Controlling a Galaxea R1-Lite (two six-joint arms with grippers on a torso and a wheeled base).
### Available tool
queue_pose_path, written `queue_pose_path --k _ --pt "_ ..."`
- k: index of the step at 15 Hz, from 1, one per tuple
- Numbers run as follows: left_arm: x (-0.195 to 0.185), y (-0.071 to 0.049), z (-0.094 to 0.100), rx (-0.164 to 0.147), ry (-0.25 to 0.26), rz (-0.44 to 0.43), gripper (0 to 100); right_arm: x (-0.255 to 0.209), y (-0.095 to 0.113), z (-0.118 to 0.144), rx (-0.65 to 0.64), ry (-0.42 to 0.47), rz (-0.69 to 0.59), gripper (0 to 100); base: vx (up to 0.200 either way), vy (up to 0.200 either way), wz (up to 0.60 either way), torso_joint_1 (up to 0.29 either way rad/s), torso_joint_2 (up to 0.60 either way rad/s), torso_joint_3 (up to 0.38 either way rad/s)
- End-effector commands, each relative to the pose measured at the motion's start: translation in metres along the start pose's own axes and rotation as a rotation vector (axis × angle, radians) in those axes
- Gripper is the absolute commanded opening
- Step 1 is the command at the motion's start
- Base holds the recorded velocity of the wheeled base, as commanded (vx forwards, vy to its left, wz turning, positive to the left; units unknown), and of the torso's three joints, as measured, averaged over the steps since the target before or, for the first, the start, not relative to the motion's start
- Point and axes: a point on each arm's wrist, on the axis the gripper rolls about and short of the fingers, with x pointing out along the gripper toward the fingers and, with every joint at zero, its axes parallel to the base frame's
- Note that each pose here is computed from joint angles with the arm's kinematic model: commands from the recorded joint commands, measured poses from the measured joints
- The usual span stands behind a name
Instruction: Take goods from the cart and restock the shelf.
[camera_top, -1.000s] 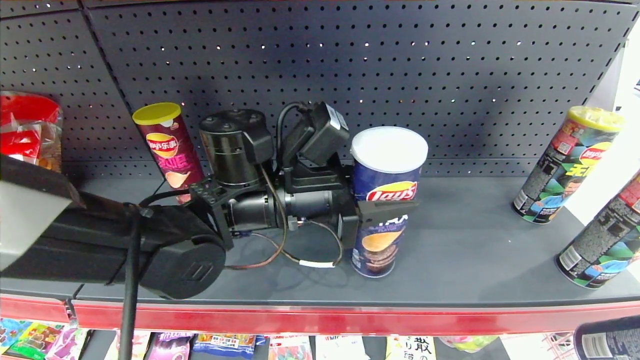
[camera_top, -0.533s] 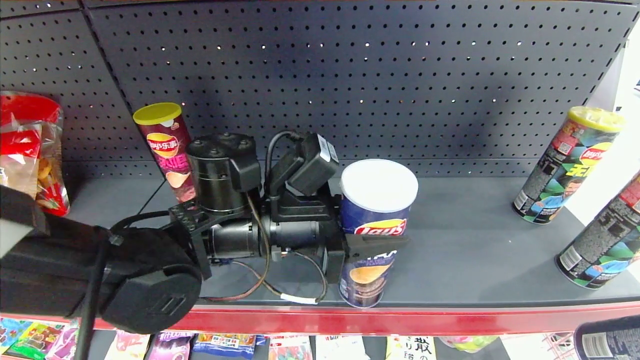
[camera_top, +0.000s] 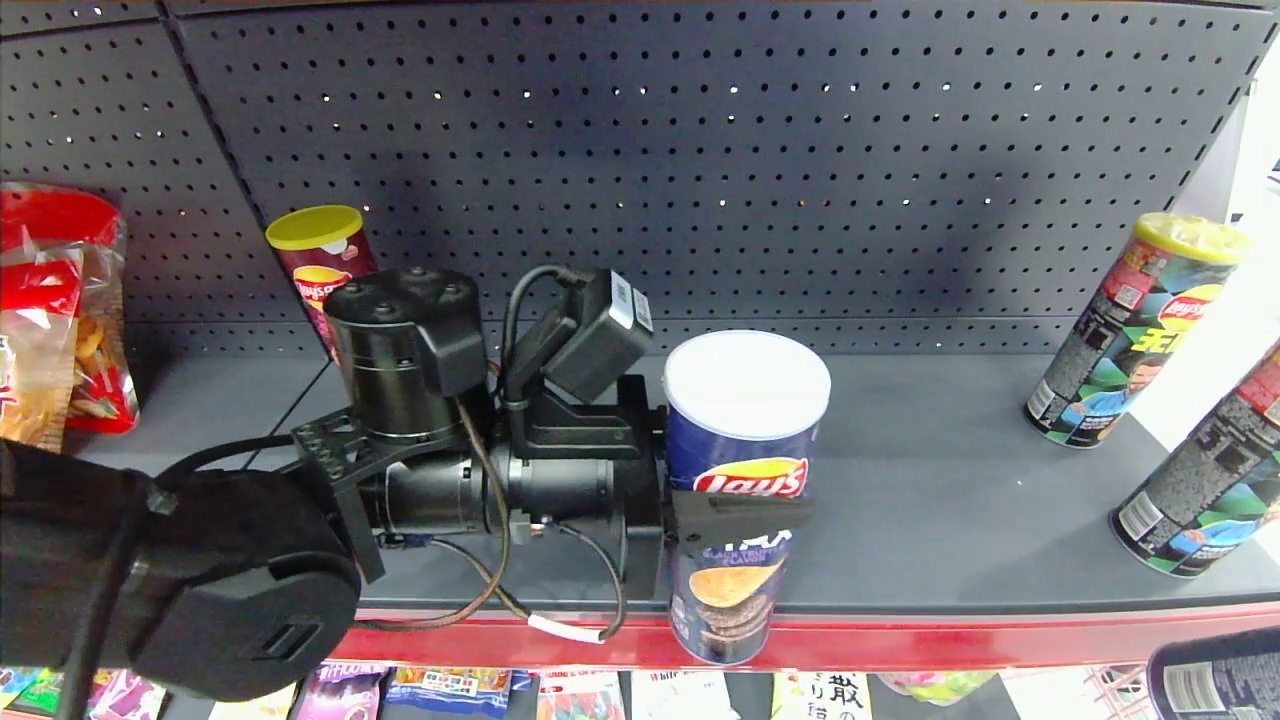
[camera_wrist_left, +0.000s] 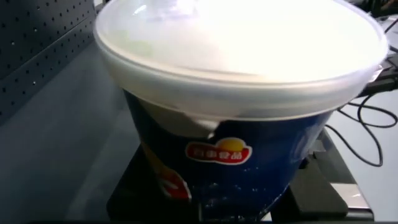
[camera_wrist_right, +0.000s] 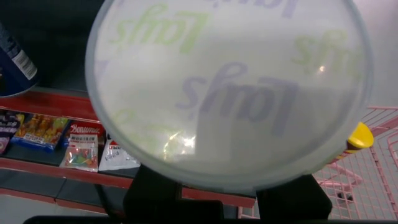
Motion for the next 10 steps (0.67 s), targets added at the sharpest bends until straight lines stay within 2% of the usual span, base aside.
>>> queue_pose_path --k 1,3,6,10 --pt "-0.003 0.0 0.005 0.001 -0.011 0.005 0 0.0 0.0 0.001 0.0 0.002 0.0 0 0.0 0.0 0.0 0.0 0.0 0.0" --pt "-0.004 0.004 0.003 -0.015 0.002 0.021 0 0.0 0.0 0.001 0.0 0.0 -0.001 0 0.0 0.0 0.0 0.0 0.0 0.0" --pt "-0.003 0.015 0.006 -0.001 -0.013 0.048 0 0.0 0.0 0.001 0.0 -0.001 -0.003 0 0.0 0.0 0.0 0.0 0.0 0.0" --pt "-0.011 0.029 -0.003 -0.015 0.005 0.063 0 0.0 0.0 0.002 0.0 0.0 -0.004 0 0.0 0.0 0.0 0.0 0.0 0.0"
